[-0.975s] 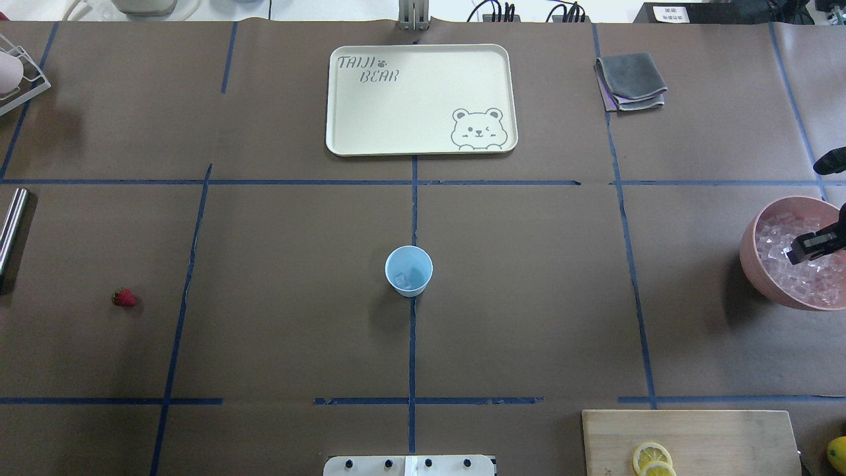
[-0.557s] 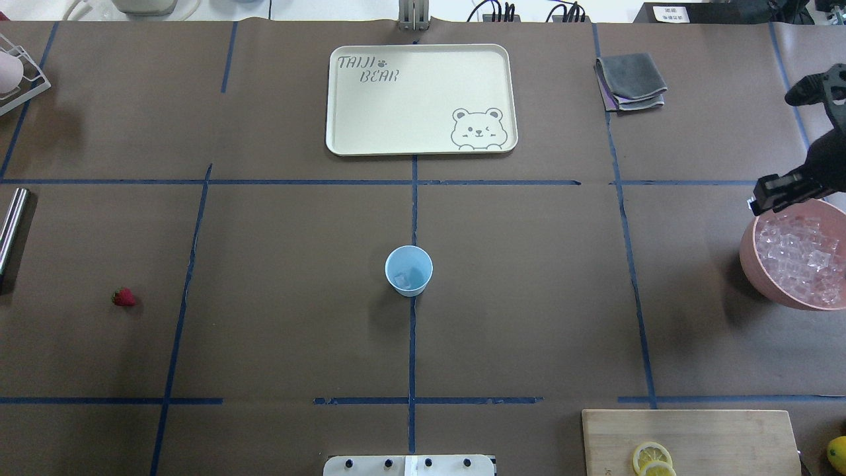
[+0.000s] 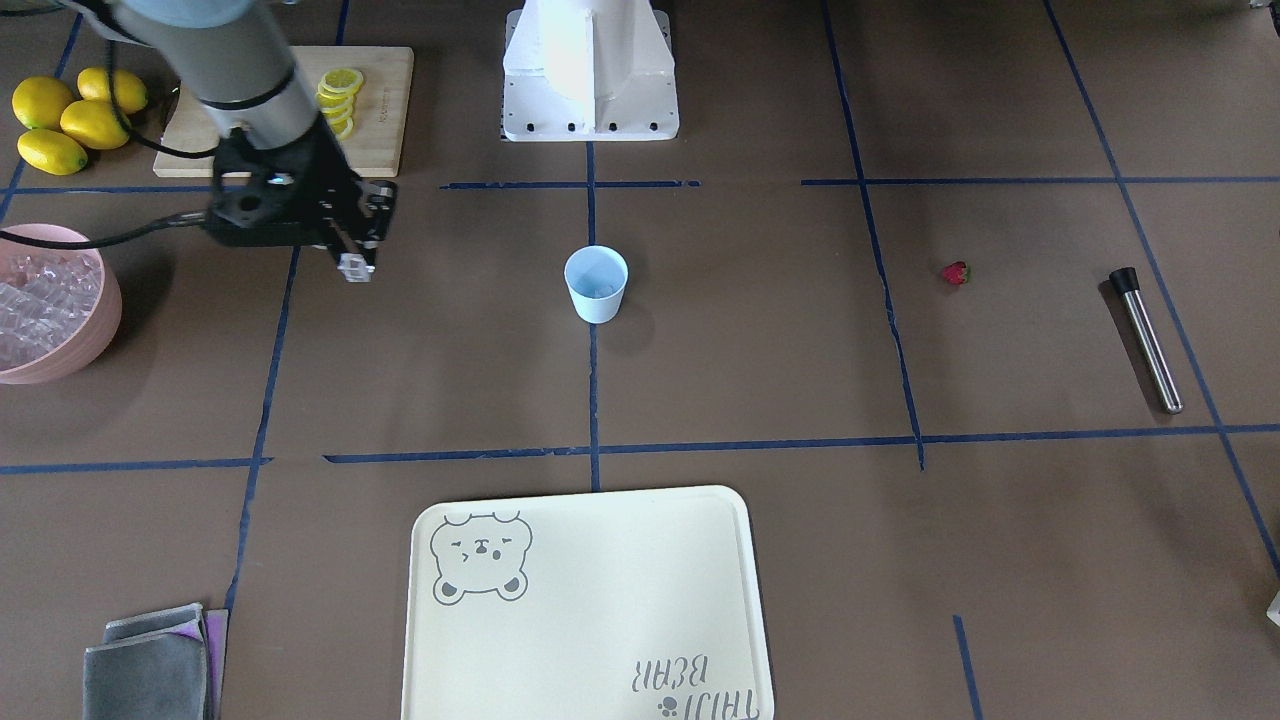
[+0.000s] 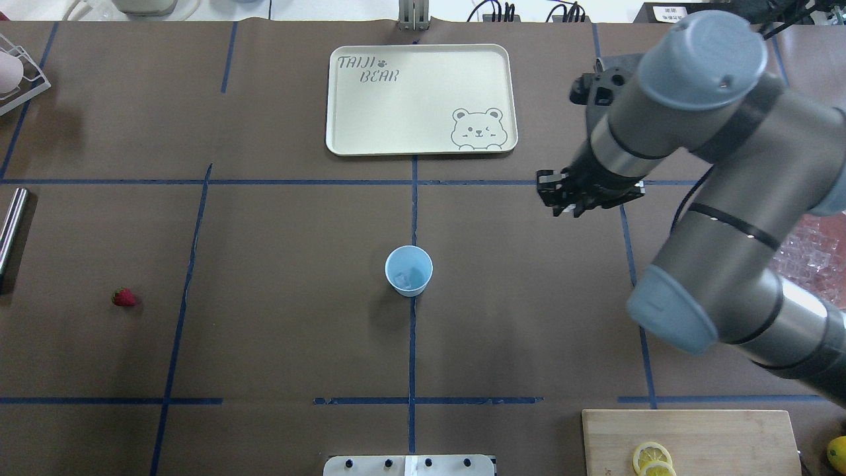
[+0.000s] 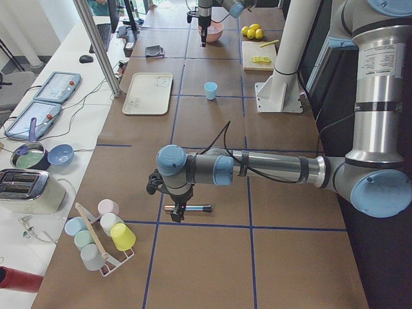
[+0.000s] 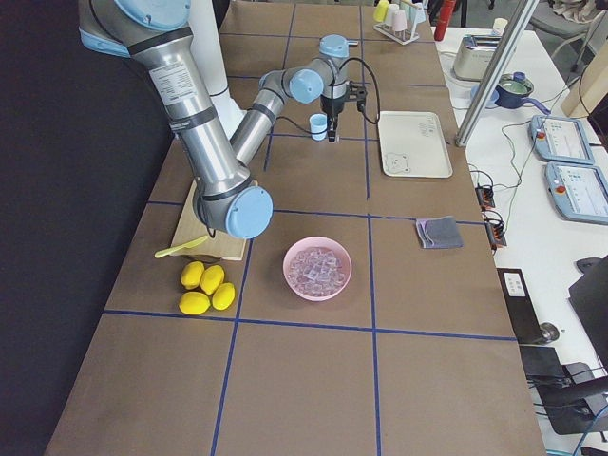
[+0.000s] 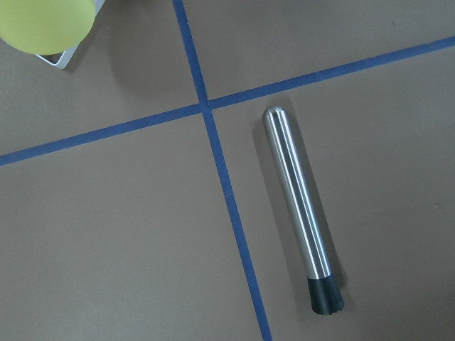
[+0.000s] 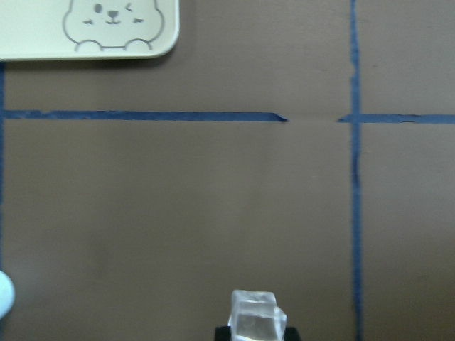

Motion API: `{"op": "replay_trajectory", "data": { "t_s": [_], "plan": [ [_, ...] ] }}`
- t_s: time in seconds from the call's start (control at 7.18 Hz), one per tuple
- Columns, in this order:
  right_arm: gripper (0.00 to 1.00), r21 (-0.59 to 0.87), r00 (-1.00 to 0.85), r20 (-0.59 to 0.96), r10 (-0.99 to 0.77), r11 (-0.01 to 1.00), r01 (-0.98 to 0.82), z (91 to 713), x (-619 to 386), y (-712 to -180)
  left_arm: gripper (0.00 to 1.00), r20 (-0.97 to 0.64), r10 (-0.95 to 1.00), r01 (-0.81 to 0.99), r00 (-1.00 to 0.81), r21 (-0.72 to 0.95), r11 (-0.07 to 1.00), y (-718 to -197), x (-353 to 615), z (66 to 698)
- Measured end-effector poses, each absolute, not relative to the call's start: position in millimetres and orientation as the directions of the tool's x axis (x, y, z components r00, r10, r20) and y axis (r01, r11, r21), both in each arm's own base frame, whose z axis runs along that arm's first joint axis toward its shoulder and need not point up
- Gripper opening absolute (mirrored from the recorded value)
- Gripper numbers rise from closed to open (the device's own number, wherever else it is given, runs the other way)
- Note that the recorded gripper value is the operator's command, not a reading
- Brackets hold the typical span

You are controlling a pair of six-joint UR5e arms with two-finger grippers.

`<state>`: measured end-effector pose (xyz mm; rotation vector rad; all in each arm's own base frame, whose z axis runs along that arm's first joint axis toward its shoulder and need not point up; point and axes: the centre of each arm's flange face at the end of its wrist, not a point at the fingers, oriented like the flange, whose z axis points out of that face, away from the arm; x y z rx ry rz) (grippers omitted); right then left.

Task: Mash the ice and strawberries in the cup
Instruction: 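Carry the ice cube over the light-blue cup and drop it in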

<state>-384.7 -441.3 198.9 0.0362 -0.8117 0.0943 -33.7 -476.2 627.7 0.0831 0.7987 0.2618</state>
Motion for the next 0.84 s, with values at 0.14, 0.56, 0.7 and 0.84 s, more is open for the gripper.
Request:
{"op": "replay_trajectory", "data": {
  "t_s": [0.14,0.56,0.7,0.84],
  "plan": [
    [0.01,-0.028,0.671,0.733,0.113,0.990,-0.136,163,-433,-428,1.00,-0.697,0.263,-0.200,0.668,0.172,0.965,-476,-34,628],
    [0.02,-0.062,0.685,0.706,0.177,0.980,-0.190,109,-546,-392,1.00,-0.697,0.261,-0.201,0.668,0.169,0.965,-476,-34,629],
    [0.03,-0.060,0.694,0.698,0.179,0.979,-0.193,107,-561,-385,1.00,-0.697,0.261,-0.201,0.668,0.168,0.965,-476,-34,629],
    [0.31,-0.058,0.701,0.691,0.178,0.980,-0.192,109,-569,-381,1.00,-0.697,0.260,-0.201,0.669,0.168,0.965,-476,-34,629]
  ]
}}
